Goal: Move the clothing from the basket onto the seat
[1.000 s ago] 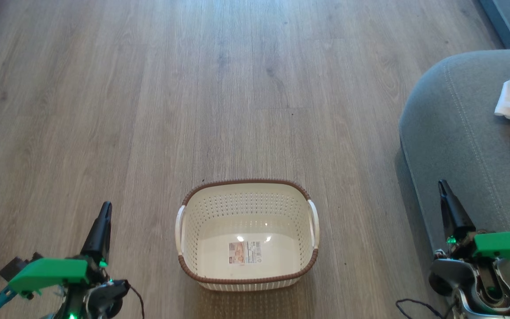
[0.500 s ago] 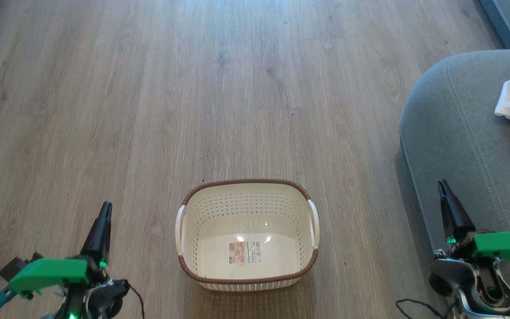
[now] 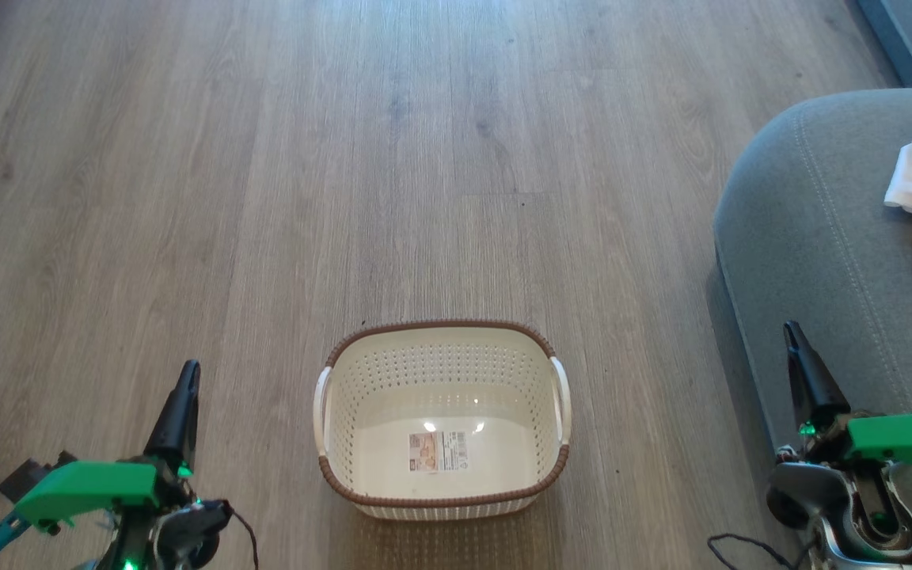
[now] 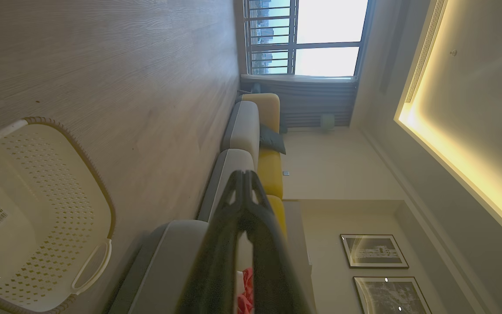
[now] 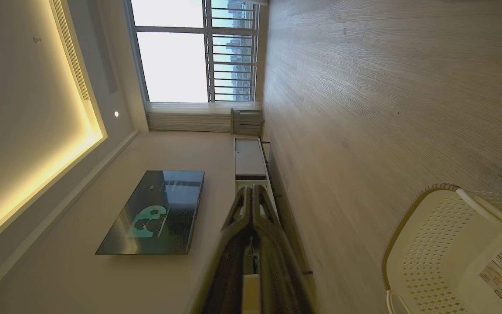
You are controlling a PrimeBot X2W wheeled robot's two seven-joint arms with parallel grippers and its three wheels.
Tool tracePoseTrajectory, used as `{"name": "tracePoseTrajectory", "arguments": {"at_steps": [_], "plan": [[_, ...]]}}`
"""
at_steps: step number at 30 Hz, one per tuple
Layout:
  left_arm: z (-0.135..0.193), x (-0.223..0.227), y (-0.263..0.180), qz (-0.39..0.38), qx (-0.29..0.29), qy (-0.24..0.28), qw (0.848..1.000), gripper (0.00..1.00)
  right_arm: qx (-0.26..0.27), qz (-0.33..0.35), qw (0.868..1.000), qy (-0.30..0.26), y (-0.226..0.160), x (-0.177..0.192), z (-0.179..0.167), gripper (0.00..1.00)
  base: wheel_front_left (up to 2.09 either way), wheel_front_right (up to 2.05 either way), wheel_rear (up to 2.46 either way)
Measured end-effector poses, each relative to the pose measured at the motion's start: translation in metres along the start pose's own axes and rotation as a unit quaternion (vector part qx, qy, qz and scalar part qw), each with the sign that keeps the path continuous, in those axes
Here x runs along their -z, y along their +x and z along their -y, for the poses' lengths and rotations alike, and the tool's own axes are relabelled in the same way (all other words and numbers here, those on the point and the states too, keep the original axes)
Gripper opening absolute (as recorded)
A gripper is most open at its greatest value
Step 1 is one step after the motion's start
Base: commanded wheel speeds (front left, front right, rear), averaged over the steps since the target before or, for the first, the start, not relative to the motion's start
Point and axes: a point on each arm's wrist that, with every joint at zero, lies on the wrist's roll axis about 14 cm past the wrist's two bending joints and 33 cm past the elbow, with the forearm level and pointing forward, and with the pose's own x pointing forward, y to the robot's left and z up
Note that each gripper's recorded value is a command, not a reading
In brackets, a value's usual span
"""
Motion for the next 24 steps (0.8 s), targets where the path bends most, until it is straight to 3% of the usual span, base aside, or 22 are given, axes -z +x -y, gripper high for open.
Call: {"name": "tracePoseTrajectory", "arguments": {"at_steps": [24], "plan": [[0.0000,0.0000,0.0000,0.000,0.000,0.000,1.000,0.00,0.000,0.000,1.000,0.000,0.0000,0.0000,0.0000,0.00,0.00,0.00,0.00]]}}
